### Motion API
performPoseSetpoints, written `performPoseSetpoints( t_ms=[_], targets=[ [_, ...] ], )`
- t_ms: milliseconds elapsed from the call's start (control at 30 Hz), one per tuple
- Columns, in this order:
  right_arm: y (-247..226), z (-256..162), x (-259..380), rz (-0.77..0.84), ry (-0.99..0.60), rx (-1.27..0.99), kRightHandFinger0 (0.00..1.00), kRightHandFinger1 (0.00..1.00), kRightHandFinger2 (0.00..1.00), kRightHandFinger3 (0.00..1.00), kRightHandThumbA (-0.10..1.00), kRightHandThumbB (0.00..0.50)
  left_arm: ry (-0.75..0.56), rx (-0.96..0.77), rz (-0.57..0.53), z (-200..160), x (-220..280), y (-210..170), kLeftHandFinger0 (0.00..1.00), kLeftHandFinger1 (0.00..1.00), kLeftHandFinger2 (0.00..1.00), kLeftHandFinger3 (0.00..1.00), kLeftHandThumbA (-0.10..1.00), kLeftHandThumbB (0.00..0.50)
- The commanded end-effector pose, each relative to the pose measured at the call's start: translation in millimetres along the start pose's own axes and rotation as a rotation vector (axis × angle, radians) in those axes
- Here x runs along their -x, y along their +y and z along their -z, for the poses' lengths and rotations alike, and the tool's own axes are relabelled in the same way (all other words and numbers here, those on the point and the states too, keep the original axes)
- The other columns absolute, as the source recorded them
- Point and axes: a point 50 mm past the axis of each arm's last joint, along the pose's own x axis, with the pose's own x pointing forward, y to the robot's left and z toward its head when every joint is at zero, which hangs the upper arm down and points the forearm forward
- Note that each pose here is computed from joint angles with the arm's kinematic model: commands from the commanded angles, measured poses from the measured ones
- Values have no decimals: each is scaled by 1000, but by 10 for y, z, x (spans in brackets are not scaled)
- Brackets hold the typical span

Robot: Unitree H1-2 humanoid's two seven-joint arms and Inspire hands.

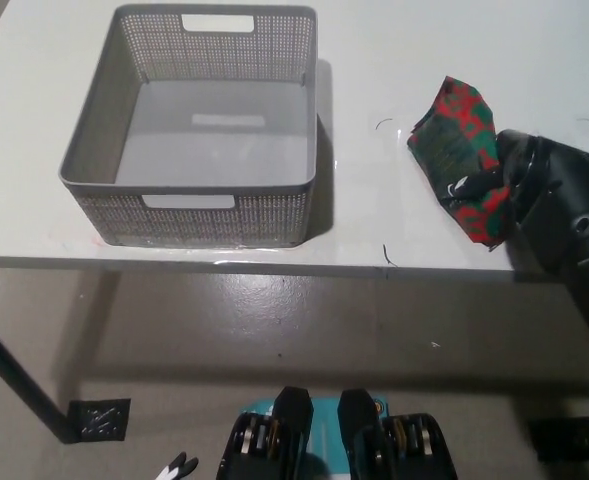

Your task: Use the right hand to pick up a bag of coffee beans on the right hand side and place it into a container on the left hand side

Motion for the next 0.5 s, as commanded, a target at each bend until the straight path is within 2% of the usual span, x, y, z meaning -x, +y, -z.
performPoseSetpoints(
  t_ms=[0, 67, 100, 133, 167, 200, 233, 267, 300, 333, 367, 400, 433, 467],
  targets=[
    [317, -61, -68, -31, -77, -21, 1000, 1000, 1000, 1000, 1000, 500, -62, 37, -15, -127, 48, 27, 1000, 1000, 1000, 1000, 1000, 432],
    [319, -95, -64, -12, -78, -31, 1000, 1000, 1000, 1000, 1000, 500, -68, 33, -16, -130, 33, 32, 1000, 1000, 1000, 1000, 1000, 434],
    [343, -127, -61, 59, -86, -27, 1000, 1000, 1000, 1000, 989, 500, -68, 25, -18, -126, 35, 41, 1000, 1000, 1000, 1000, 1000, 440],
    [347, -135, -59, 117, -81, -60, 1000, 1000, 1000, 1000, 835, 500, -64, 28, -20, -129, 41, 41, 1000, 1000, 1000, 1000, 1000, 437],
    [350, -140, -57, 186, -96, -116, 1000, 1000, 1000, 1000, 661, 400, -59, 31, -24, -136, 49, 38, 1000, 1000, 1000, 1000, 1000, 440],
    [345, -135, -55, 245, -132, -143, 854, 901, 931, 875, 248, 313, -60, 34, -25, -139, 53, 34, 1000, 1000, 1000, 1000, 1000, 432],
    [337, -126, -50, 307, -175, -159, 653, 723, 740, 671, 127, 292, -63, 37, -24, -140, 51, 34, 1000, 1000, 1000, 1000, 1000, 430],
    [316, -136, -38, 347, -201, -225, 335, 410, 465, 465, -91, 198, -62, 36, -26, -143, 44, 30, 1000, 1000, 1000, 1000, 1000, 427],
    [290, -146, -28, 365, -229, -271, 157, 207, 258, 307, -100, 152, -63, 35, -26, -145, 33, 30, 1000, 1000, 1000, 1000, 1000, 424],
    [276, -148, -24, 373, -243, -289, 85, 183, 275, 304, -100, 149, -63, 36, -25, -144, 30, 28, 1000, 1000, 1000, 1000, 1000, 423],
    [248, -151, -16, 394, -263, -331, 8, 243, 467, 456, -100, 140, -65, 31, -24, -131, 21, 22, 1000, 1000, 1000, 1000, 1000, 421],
    [234, -153, -11, 412, -270, -339, 0, 268, 603, 590, -100, 155, -66, 33, -23, -128, 13, 21, 1000, 1000, 1000, 1000, 1000, 420],
    [210, -158, -6, 422, -267, -356, 35, 326, 674, 677, -100, 166, -68, 35, -23, -126, 4, 16, 1000, 1000, 1000, 1000, 1000, 417],
    [187, -167, 0, 437, -264, -356, 97, 378, 700, 720, -100, 199, -66, 34, -24, -127, 1, 15, 1000, 1000, 1000, 1000, 1000, 416]
  ],
)
